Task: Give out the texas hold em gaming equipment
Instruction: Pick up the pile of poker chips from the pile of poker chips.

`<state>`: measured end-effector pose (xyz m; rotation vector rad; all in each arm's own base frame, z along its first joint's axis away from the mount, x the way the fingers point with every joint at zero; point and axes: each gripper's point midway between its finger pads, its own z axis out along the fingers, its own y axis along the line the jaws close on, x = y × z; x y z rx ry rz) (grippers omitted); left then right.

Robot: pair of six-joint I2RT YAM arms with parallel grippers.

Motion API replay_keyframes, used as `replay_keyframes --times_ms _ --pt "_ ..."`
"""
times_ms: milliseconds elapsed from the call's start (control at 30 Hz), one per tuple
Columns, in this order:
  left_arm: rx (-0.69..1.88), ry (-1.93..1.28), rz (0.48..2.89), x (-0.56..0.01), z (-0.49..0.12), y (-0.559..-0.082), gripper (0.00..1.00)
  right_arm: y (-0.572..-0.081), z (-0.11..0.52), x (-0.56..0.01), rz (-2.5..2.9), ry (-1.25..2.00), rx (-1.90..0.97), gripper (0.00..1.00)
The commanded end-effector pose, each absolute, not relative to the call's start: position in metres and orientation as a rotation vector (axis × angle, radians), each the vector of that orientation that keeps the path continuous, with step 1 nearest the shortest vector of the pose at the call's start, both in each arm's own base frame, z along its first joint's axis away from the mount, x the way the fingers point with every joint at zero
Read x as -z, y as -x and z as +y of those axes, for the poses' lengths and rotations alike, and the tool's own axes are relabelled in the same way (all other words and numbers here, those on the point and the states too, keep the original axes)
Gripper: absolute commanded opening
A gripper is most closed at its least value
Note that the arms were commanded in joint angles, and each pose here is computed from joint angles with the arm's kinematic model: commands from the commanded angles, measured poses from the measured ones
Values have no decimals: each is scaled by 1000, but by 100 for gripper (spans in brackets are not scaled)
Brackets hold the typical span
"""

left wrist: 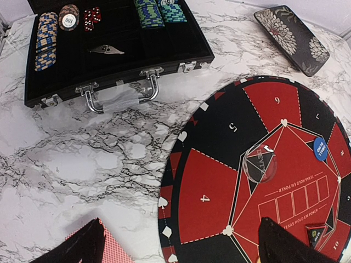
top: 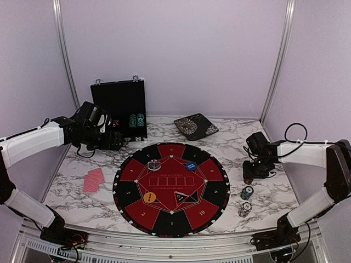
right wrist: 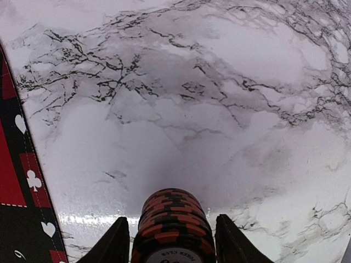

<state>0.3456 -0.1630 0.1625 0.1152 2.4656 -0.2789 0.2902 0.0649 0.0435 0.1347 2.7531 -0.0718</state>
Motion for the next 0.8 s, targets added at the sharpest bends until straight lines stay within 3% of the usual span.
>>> replay_keyframes --times_ms 0,433,767 --pt "287 -118 2469 -158 -164 -346 99 -299 65 -56 2715 -162 51 49" --pt "291 -115 2470 -158 -164 -346 99 -297 64 -58 2711 -171 48 34" --pt "293 -116 2471 -158 -164 -346 99 -297 65 -61 2708 -162 46 30"
